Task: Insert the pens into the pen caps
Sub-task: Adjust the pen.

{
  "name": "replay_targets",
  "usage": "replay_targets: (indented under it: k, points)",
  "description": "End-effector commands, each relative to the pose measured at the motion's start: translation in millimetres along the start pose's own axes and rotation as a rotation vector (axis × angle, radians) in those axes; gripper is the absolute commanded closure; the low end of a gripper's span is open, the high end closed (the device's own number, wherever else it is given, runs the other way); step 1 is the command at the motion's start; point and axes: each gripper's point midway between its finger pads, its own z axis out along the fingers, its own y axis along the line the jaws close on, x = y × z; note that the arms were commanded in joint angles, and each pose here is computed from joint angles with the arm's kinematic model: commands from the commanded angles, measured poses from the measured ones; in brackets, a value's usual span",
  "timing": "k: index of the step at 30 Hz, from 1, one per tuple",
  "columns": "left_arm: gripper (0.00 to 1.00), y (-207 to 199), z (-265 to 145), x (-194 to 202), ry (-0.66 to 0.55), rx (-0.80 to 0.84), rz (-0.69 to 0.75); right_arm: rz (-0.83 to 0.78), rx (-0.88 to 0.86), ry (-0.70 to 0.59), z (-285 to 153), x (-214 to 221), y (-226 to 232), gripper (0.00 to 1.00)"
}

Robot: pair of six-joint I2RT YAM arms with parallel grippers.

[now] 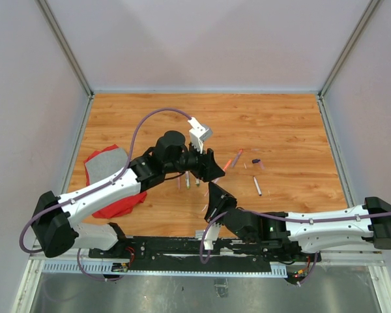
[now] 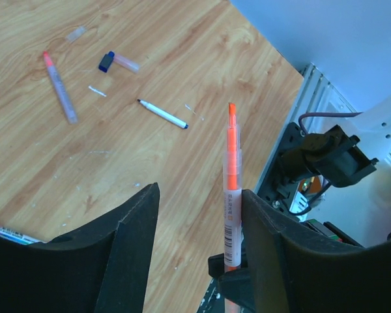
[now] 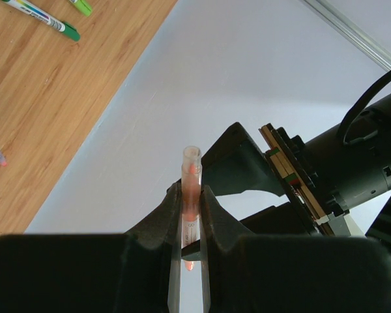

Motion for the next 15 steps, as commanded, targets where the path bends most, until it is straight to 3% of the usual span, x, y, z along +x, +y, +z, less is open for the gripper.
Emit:
replay_targets:
  k: [1, 8, 15]
  points:
    - [0.46, -9.9, 5.0, -10.0, -0.031, 0.062, 0.02, 0.029, 0.056, 0.003, -7.0, 2.8, -19.4, 0.99]
    - [0.63, -8.2, 12.7, -3.8, -0.008, 0.073, 0.022, 0.035, 0.06, 0.001, -6.8, 2.3, -20.9, 0.99]
    - [0.66, -6.8, 15.7, 3.3, 0.013, 0.082, 0.019, 0.035, 0.059, -0.001, -7.0, 2.4, -21.1, 0.98]
